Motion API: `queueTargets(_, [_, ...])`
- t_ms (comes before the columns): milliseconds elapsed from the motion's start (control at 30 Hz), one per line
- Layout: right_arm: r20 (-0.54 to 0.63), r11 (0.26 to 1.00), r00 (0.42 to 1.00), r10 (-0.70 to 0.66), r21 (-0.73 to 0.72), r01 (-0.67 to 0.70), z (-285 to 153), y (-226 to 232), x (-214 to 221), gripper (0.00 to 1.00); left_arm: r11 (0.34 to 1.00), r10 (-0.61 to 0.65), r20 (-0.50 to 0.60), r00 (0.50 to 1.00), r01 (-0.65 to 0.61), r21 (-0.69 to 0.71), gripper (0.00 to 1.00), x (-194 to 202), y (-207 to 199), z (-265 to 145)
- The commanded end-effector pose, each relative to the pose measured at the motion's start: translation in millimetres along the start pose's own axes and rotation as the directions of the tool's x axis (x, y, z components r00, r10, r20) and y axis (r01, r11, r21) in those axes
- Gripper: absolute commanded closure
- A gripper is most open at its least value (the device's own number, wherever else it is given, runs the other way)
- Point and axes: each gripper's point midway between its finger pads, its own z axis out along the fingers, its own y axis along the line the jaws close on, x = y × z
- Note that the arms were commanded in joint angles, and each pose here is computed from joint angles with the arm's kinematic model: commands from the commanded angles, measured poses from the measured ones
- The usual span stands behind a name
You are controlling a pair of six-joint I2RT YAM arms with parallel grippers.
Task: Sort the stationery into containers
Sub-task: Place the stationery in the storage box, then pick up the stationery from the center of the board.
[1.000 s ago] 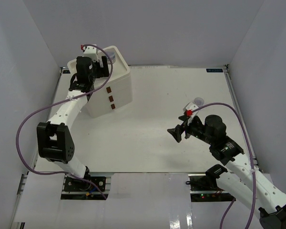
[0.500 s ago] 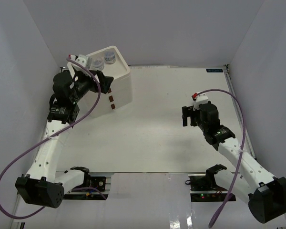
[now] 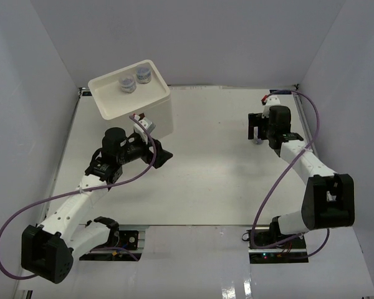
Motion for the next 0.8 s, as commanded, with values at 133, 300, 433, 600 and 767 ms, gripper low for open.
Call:
queueTargets(133, [0.004,1.0,1.0,-0.028,-0.004,0.028,38,-22,-30,0.04,0.996,0.088,0.106,0.99,-0.09,0.021,0.02,-28,-14,-10])
queueTargets(300, [-0.044,0.999,0.998,-0.034,-0.036,0.033,55,-20,-19,0.01,0.993,0.109,0.096,0.989,-0.112,0.03,0.02,-26,-13,-7])
queueTargets(433, [-0.083,0.997,0.996,-0.04,-0.069,0.035,62,-15,-10,0.04,0.994,0.105,0.092,0.99,-0.109,0.034,0.02,-25,-13,-7])
queueTargets(600, [-0.117,0.995,0.993,-0.034,-0.095,0.023,69,-10,1,0.1,0.994,0.104,0.09,0.991,-0.107,0.031,0.02,-24,-12,-6])
queueTargets(767, [-0.134,0.996,0.99,-0.035,-0.081,0.024,74,-13,4,0.16,0.994,0.102,0.09,0.991,-0.106,0.034,0.02,-23,-13,-6])
